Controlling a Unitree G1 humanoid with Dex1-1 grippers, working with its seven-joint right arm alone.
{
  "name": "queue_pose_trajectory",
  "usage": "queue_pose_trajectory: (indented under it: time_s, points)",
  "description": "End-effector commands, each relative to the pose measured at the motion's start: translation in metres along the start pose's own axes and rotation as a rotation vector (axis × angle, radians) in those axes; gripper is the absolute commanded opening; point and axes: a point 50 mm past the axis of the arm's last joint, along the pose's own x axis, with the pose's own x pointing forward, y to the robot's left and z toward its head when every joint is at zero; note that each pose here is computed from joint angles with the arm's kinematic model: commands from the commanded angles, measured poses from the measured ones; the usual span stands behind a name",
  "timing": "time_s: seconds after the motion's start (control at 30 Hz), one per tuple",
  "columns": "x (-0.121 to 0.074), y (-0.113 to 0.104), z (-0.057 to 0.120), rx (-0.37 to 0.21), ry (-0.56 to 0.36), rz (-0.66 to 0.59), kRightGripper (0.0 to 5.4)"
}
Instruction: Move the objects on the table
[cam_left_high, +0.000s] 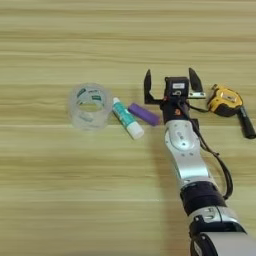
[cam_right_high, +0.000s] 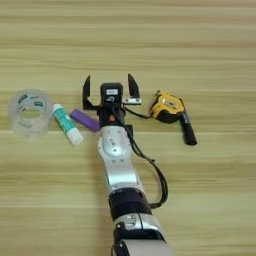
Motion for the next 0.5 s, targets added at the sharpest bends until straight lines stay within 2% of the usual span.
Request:
queue_pose_trajectory:
  time_s: [0.03, 0.3, 0.5]
  points:
    - [0.017, -0.003, 0.028, 0.011, -0.122, -0.013, 5.37]
    - [0.017, -0.024, 0.022, -0.012, -0.123, -0.023, 5.37]
    - [0.017, -0.047, 0.025, -0.082, -0.161, -0.091, 5.37]
